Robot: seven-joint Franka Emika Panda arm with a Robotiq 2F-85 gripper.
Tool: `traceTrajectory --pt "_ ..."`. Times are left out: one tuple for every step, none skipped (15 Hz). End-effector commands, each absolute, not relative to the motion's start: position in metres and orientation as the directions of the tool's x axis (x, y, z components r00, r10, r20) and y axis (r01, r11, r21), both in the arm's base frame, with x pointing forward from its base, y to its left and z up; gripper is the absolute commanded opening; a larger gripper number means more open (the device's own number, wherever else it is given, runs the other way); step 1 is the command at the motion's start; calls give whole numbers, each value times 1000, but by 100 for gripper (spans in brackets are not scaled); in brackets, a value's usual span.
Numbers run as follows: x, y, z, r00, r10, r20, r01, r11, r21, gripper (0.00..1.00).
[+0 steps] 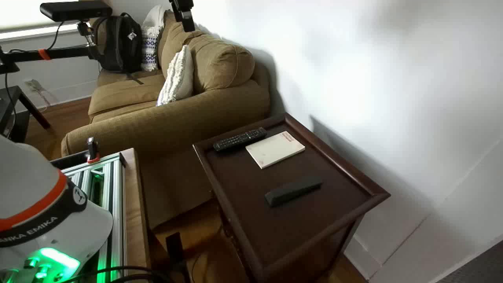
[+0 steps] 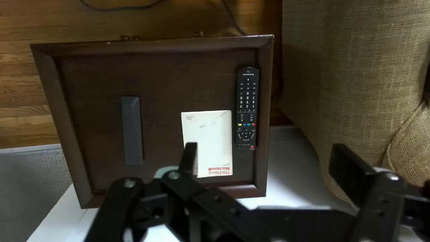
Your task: Flip the gray remote control over
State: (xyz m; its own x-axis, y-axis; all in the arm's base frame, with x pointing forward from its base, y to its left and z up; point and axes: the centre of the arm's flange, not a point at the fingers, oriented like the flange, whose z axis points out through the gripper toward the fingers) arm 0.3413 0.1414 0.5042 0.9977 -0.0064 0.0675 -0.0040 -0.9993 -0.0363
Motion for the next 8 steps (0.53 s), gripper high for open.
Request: traceTrajectory --pt "341 141 504 998 -6 67 -4 -999 -36 100" --pt "341 141 504 998 -6 67 -4 -999 -36 100" --pt "341 141 504 998 -6 67 -4 -999 -36 100" --pt "341 141 504 998 -6 67 -4 -999 -36 100" --pt "341 141 504 998 -6 67 -4 -999 -36 100" --pt "341 141 504 998 -6 67 -4 -999 -36 100" --pt "341 141 504 998 -6 67 -4 -999 -36 100" --pt "349 129 501 996 -60 60 -57 -998 -40 100"
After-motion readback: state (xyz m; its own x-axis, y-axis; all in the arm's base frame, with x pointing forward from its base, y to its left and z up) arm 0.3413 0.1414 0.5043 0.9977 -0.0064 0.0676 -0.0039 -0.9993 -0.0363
